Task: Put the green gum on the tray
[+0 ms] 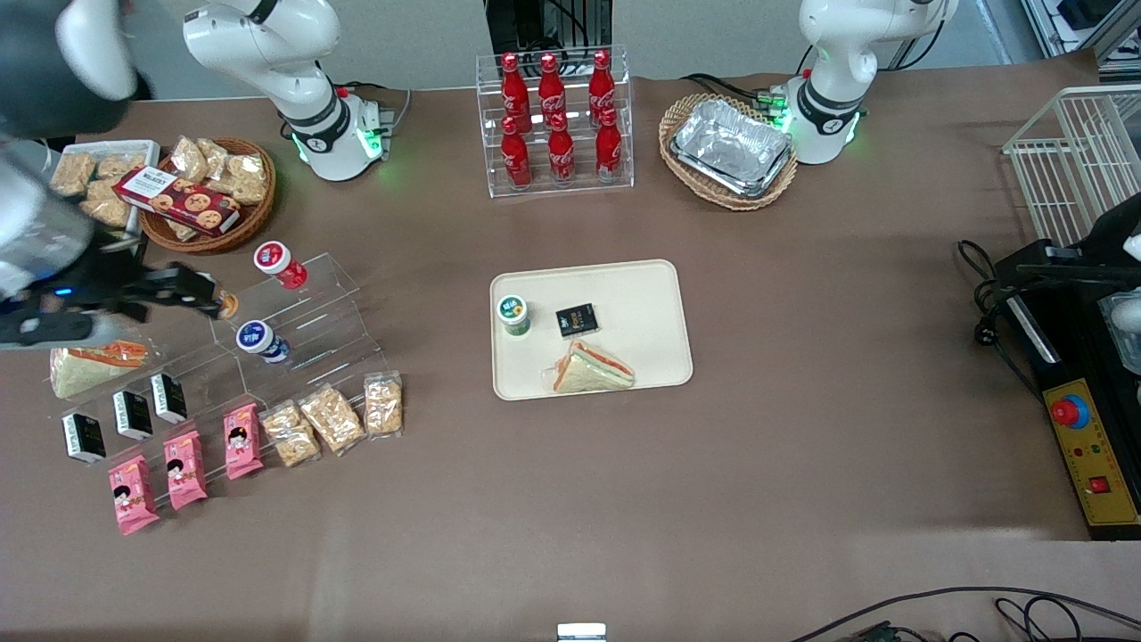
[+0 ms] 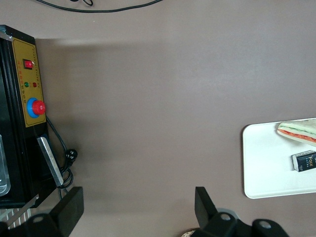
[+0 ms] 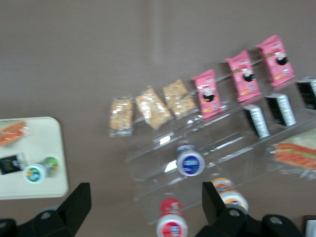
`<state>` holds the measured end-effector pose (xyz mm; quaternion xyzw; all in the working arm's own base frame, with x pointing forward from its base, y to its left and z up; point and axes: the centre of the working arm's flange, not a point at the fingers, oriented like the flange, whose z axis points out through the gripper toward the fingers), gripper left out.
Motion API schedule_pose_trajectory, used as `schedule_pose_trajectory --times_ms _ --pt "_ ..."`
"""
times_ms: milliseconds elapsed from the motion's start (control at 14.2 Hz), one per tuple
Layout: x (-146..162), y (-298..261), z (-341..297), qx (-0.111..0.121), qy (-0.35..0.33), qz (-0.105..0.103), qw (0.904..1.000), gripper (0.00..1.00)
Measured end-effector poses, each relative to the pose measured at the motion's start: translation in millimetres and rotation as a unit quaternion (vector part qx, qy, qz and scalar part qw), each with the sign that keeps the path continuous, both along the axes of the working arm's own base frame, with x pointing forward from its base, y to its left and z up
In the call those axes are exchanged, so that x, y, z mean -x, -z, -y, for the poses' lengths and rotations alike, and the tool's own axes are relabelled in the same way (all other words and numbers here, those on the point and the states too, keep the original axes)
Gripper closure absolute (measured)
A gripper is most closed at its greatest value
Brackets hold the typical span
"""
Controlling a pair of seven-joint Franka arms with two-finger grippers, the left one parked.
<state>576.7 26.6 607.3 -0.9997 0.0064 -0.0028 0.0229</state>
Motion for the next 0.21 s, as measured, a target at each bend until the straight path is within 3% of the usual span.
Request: schedule_pose_trajectory --times_ms 211 --pt "-0.2 1.1 34.9 0.0 -0.011 0.0 0.9999 0.0"
